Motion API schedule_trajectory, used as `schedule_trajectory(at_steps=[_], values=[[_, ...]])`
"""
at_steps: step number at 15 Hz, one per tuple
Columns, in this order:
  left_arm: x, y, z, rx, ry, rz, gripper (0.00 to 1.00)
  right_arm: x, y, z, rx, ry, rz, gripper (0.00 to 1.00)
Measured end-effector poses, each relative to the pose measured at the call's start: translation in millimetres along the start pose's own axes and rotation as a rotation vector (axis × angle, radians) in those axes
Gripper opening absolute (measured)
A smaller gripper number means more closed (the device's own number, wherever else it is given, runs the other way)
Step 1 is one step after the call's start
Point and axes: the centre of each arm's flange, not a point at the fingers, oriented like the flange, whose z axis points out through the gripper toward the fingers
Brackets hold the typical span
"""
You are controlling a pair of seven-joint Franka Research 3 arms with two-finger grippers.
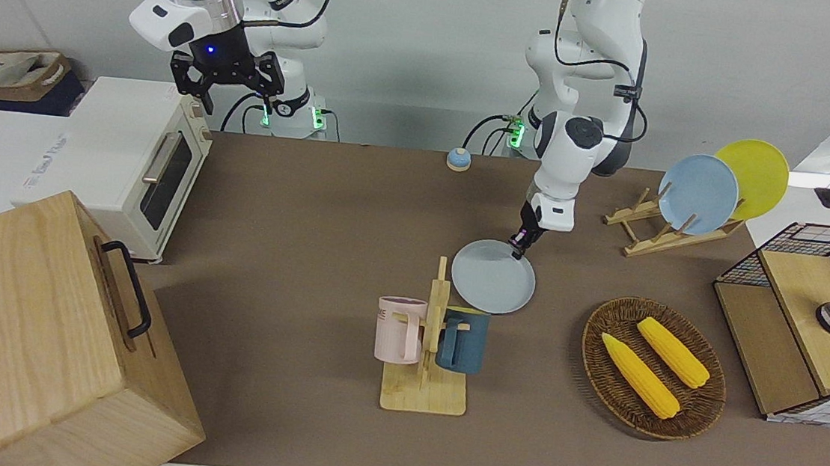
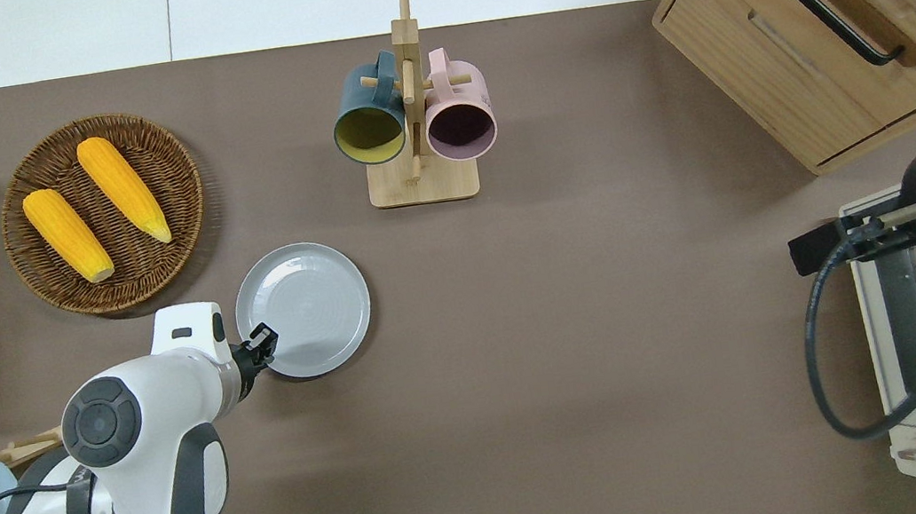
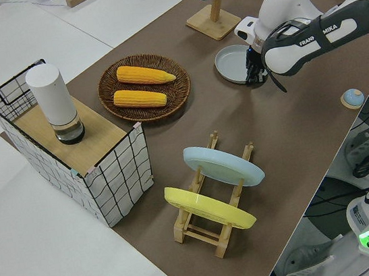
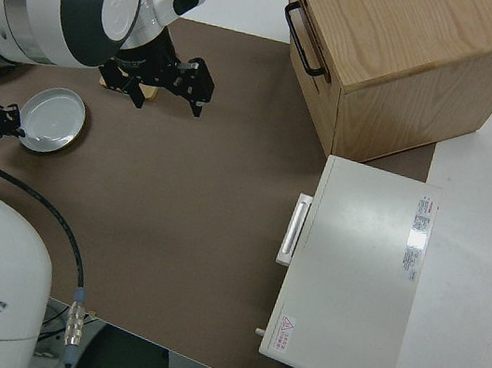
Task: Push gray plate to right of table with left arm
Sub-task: 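Push the gray plate with the left gripper across the table, away from the basket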
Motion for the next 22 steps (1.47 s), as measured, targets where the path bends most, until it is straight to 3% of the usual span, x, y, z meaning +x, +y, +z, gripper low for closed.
schedule_trajectory(at_steps=[8,16,22], values=[[-56,38,7,-0.007,-0.026,-0.031,0.03,0.0,0,0,0.000,0.000,0.000,0.99],[-97,67,11,-0.016,-0.045,-0.041,0.03,0.0,0,0,0.000,0.000,0.000,0.99],[-137,99,16,-0.021,-0.032,-0.055,0.03,0.0,0,0,0.000,0.000,0.000,0.99]])
